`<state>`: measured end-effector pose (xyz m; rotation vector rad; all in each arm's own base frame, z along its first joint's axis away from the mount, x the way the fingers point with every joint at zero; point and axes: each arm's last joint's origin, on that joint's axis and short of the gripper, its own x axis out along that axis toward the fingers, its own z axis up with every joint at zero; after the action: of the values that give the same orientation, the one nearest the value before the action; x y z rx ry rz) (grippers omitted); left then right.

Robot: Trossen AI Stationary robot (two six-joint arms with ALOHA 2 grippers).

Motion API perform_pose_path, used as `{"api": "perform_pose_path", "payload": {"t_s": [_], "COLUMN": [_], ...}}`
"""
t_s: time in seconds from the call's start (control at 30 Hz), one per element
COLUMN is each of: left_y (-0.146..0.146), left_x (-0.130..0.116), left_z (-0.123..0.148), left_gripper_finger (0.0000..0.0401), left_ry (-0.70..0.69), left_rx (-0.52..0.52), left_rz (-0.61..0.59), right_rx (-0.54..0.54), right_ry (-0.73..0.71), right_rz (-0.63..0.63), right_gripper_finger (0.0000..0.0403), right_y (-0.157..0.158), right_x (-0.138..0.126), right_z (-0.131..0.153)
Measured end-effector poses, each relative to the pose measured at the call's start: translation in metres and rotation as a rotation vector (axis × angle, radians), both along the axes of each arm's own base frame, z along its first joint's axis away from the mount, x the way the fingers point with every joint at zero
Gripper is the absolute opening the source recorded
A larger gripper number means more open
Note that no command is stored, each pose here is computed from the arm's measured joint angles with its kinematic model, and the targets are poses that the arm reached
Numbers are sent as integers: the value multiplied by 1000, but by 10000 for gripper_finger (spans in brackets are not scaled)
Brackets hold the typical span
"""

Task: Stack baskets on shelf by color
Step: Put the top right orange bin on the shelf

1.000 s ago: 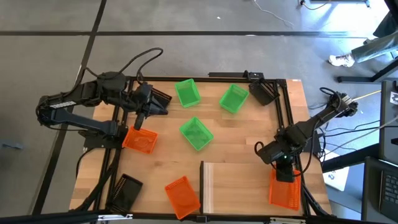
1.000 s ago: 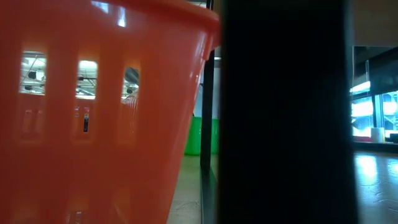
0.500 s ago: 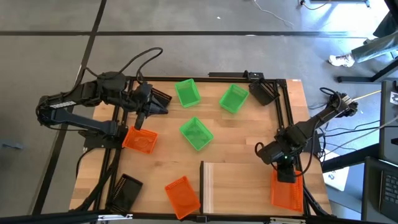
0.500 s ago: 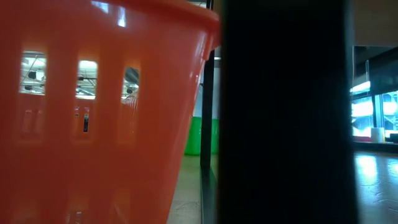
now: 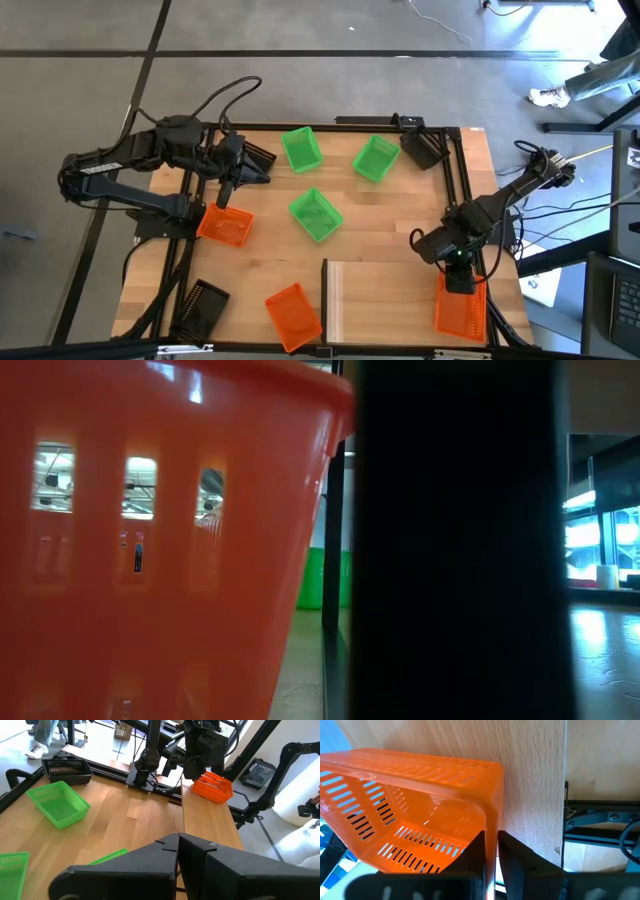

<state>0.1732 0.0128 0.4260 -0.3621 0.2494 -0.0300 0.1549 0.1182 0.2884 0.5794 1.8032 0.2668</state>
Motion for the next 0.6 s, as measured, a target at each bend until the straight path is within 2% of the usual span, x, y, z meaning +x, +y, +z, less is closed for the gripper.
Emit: {"api": "perform_pose_path", "payload": {"t_s": [0.13,0.4,0.6], "left_y": [0,0,0], "left_x": [0,0,0], "left_z": [0,0,0], "left_gripper_finger": [0,0,0], "left_ry": [0,0,0], "left_rx": [0,1,1], "left_rz": [0,0,0], "right_rx": [2,-12,-38], "right_ry": [-2,-14,-28], "right_rz": [-3,-5,-15], "right_gripper_finger": [37,3,34], "right_y": [0,-1,-2], "right_x": [1,1,2], "right_z": [0,0,0]}}
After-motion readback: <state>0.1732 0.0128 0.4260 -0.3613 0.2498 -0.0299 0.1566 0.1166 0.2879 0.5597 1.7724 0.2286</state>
